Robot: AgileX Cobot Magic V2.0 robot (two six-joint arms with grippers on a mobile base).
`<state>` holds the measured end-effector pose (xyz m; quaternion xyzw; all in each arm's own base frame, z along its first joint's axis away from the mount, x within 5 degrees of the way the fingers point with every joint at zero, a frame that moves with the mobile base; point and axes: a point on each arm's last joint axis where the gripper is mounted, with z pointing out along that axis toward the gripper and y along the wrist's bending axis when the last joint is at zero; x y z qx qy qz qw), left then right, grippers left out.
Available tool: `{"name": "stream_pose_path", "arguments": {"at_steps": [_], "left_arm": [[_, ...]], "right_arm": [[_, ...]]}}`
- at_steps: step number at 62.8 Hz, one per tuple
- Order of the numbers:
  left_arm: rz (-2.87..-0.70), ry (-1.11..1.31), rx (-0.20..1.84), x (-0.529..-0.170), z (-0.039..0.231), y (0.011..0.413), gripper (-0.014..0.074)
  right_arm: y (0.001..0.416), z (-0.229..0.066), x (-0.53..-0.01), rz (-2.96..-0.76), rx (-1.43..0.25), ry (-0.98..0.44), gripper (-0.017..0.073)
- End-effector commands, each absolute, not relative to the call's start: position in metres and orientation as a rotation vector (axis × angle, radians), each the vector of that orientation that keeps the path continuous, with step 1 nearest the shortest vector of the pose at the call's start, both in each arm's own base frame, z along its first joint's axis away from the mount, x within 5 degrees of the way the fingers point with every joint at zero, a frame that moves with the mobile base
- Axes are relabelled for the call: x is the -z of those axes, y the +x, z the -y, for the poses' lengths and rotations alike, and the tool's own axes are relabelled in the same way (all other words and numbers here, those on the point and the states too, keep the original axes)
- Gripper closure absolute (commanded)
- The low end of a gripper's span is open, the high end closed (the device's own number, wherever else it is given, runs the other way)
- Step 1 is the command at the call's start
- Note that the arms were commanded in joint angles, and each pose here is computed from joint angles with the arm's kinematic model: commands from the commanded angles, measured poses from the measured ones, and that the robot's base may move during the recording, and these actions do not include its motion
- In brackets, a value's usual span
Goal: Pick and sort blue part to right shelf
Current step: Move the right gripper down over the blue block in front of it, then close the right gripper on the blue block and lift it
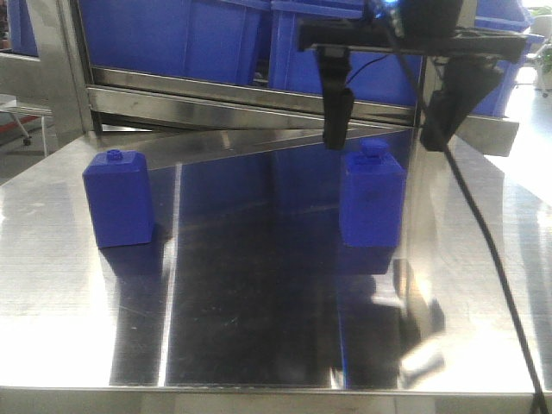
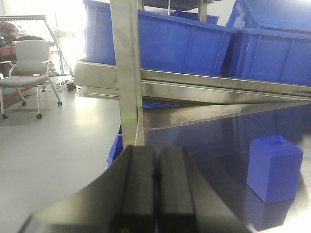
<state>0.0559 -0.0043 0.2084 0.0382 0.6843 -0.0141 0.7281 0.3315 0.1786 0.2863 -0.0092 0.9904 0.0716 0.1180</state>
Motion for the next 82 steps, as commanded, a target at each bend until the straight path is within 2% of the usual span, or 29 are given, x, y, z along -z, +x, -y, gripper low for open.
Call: {"name": "stream_pose_path", "arguments": {"at_steps": [1, 11, 22, 82], "left_arm": [[-1.424, 0.075, 0.037, -0.21, 0.004, 0.055, 0.0459], [-1.424, 0.075, 0.037, -0.21, 0.004, 0.055, 0.0459], [-1.424, 0.075, 0.037, -0.21, 0.004, 0.055, 0.0459], [-1.424, 0.075, 0.037, -0.21, 0.004, 0.055, 0.0459]], "right_arm": [[0.329, -0.18, -0.314, -2.803, -0.269, -0.034, -0.0066], [0.334, -0.182, -0.303, -2.822, -0.236, -0.021, -0.0066], [0.341, -0.183, -0.288, -2.853, -0.186, 0.066, -0.0066], [0.35, -0.192, -0.263, -2.875, -0.16, 0.038, -0.0063]]}}
